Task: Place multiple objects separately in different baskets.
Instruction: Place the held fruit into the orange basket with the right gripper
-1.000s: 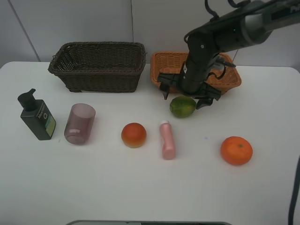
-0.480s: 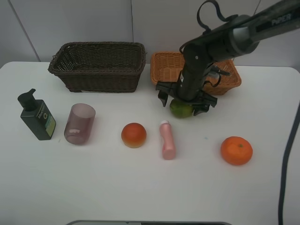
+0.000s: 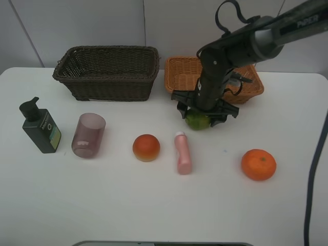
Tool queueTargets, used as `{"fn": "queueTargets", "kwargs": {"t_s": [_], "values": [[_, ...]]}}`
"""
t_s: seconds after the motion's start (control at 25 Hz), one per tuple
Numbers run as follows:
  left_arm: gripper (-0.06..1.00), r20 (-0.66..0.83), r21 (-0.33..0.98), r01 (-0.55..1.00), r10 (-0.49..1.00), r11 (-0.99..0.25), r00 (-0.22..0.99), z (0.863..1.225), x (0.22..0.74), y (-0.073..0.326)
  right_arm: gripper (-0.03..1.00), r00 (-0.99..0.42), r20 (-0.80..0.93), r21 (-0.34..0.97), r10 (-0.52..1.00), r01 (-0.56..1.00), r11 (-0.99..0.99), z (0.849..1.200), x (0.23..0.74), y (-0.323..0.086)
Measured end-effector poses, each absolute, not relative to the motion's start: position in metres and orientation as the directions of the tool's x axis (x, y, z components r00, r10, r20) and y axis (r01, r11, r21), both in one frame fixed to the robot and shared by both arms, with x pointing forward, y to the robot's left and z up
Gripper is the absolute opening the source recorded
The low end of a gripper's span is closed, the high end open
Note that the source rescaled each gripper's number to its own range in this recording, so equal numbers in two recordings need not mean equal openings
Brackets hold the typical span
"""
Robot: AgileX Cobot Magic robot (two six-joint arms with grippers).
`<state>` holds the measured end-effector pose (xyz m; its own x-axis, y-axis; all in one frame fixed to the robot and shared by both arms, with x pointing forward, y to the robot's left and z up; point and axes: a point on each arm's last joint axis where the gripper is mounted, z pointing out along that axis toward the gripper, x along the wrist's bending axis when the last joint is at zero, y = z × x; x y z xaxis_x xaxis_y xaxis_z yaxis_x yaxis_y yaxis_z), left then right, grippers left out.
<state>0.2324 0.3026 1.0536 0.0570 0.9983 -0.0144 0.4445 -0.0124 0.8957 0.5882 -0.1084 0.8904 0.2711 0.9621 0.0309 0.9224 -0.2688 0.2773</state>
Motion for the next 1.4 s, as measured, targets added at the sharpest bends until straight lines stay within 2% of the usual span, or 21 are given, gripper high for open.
{"fn": "queueTargets", "kwargs": {"t_s": [0.16,0.36,0.48,0.68,0.8,0.92,1.08,1.4], "values": [[0.81,-0.014,0.896,0.445,0.998,-0.012,0.057,1.054,0.232,0.303,0.71,0.245,0.016,0.278,0.969,0.93,-0.24,0.896,0.587,-0.11],[0.81,-0.014,0.896,0.445,0.998,-0.012,0.057,1.054,0.232,0.303,0.71,0.178,-0.007,0.297,0.984,0.94,-0.168,0.926,0.582,-0.114],[0.81,-0.014,0.896,0.445,0.998,-0.012,0.057,1.054,0.232,0.303,0.71,0.036,-0.071,0.288,0.997,0.958,-0.014,0.947,0.575,-0.12],[0.81,-0.014,0.896,0.445,0.998,-0.012,0.057,1.054,0.232,0.303,0.71,-0.292,-0.169,0.216,0.941,0.921,0.324,0.974,0.565,-0.129],[0.81,-0.014,0.896,0.445,0.998,-0.012,0.057,1.054,0.232,0.303,0.71,-0.371,-0.161,0.185,0.915,0.899,0.397,0.983,0.568,-0.135],[0.81,-0.014,0.896,0.445,0.998,-0.012,0.057,1.054,0.232,0.303,0.71,-0.396,-0.158,0.2,0.905,0.884,0.422,0.994,0.579,-0.141],[0.81,-0.014,0.896,0.445,0.998,-0.012,0.057,1.054,0.232,0.303,0.71,-0.36,-0.156,0.249,0.92,0.887,0.389,1.008,0.603,-0.152],[0.81,-0.014,0.896,0.445,0.998,-0.012,0.057,1.054,0.232,0.303,0.71,-0.31,-0.153,0.293,0.938,0.893,0.342,1.0,0.658,-0.154]]}}
